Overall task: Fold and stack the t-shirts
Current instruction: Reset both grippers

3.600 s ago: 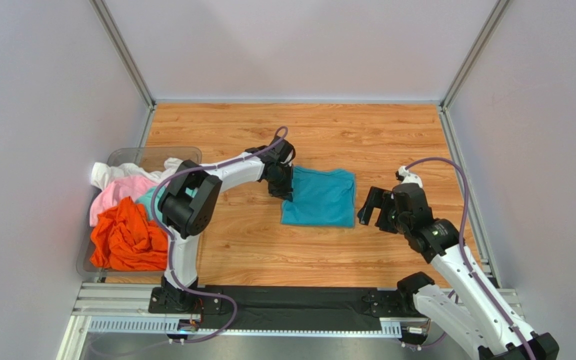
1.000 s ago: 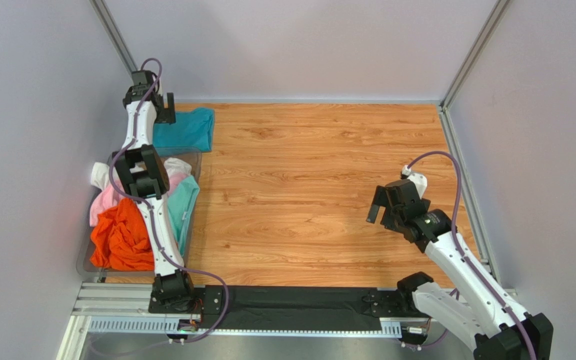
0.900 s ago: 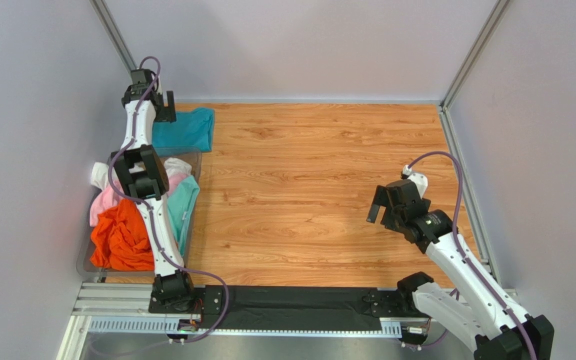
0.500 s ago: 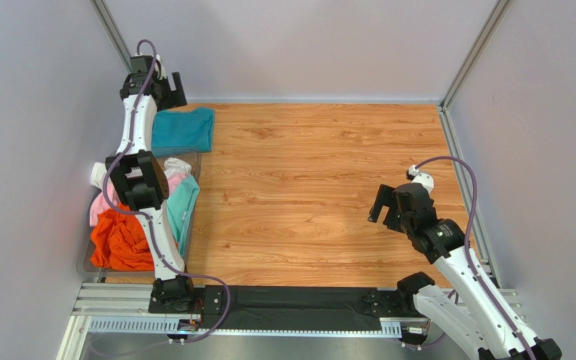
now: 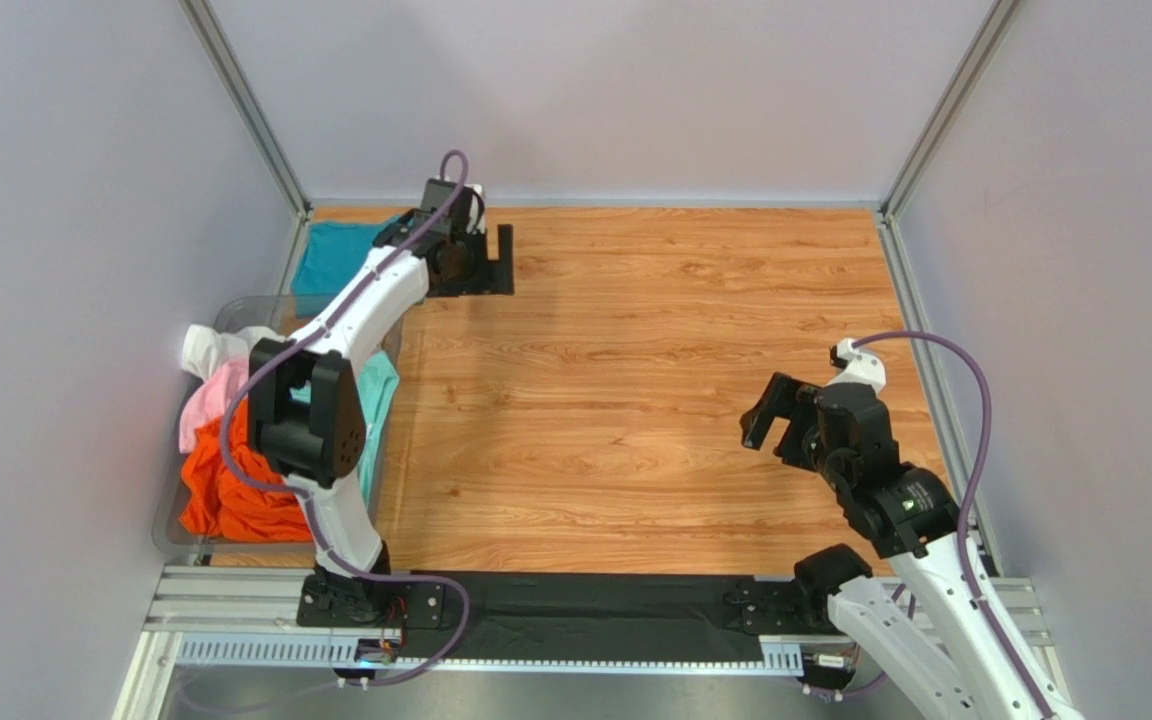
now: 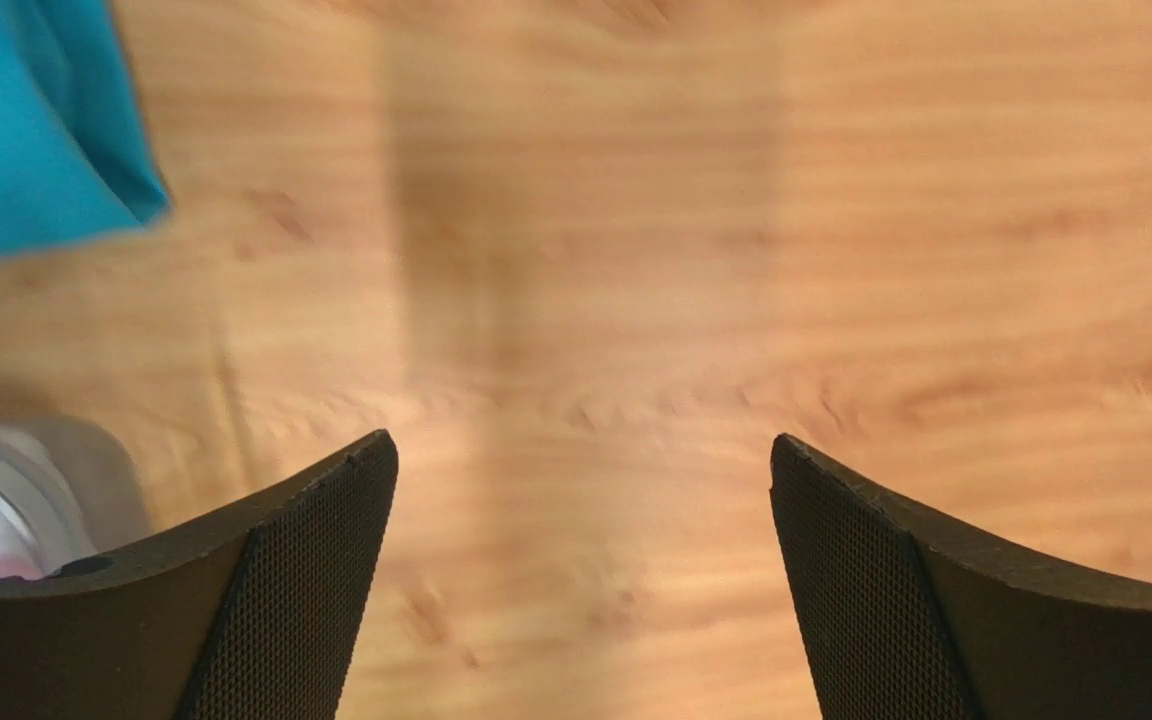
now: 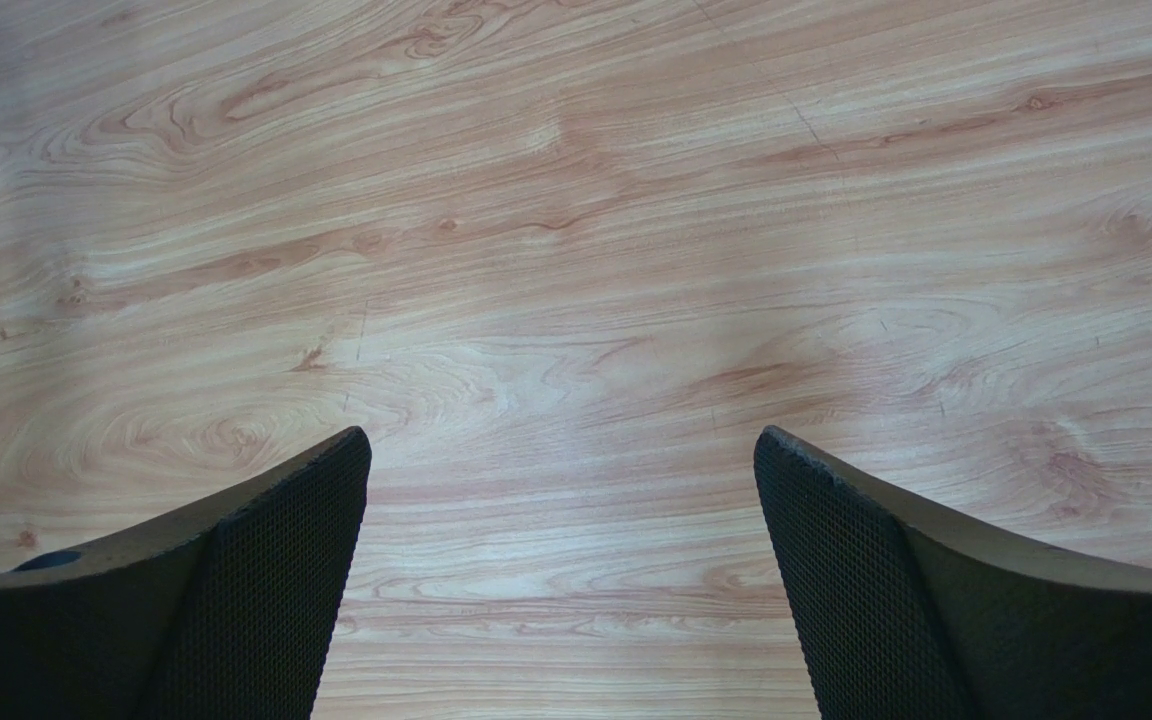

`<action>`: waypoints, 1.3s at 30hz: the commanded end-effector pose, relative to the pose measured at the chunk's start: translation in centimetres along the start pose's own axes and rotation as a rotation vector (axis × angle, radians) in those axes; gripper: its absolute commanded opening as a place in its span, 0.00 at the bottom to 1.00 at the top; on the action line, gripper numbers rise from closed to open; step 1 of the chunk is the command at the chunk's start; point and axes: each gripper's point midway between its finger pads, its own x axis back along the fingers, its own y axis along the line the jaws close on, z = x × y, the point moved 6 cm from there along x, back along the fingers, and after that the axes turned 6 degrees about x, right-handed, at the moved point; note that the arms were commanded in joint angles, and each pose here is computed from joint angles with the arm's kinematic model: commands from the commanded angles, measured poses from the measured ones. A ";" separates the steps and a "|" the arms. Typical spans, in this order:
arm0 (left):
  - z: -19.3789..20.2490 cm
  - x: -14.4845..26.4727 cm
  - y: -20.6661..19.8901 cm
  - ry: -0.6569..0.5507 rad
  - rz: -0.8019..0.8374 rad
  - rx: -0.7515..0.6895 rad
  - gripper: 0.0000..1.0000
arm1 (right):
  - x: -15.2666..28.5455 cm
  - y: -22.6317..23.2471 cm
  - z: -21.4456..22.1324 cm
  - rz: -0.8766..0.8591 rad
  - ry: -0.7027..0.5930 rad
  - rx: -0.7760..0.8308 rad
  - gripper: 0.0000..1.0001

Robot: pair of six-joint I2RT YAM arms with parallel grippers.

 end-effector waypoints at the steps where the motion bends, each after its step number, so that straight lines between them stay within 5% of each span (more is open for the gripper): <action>1: 0.8 4.2 -2.8 -0.154 0.016 0.008 1.00 | 0.5 0.3 -0.3 -0.033 -0.006 0.003 1.00; 13: 15.4 11.3 -6.4 -0.128 0.049 -0.027 1.00 | 0.5 0.4 0.0 -0.046 -0.002 0.006 1.00; 22: 22.3 14.0 0.0 -0.118 0.014 -0.007 1.00 | 0.4 0.5 0.0 -0.059 -0.007 -0.005 1.00; 39: 23.9 16.2 3.5 -0.224 0.025 0.096 1.00 | 0.6 -0.3 -0.2 -0.013 -0.087 -0.055 1.00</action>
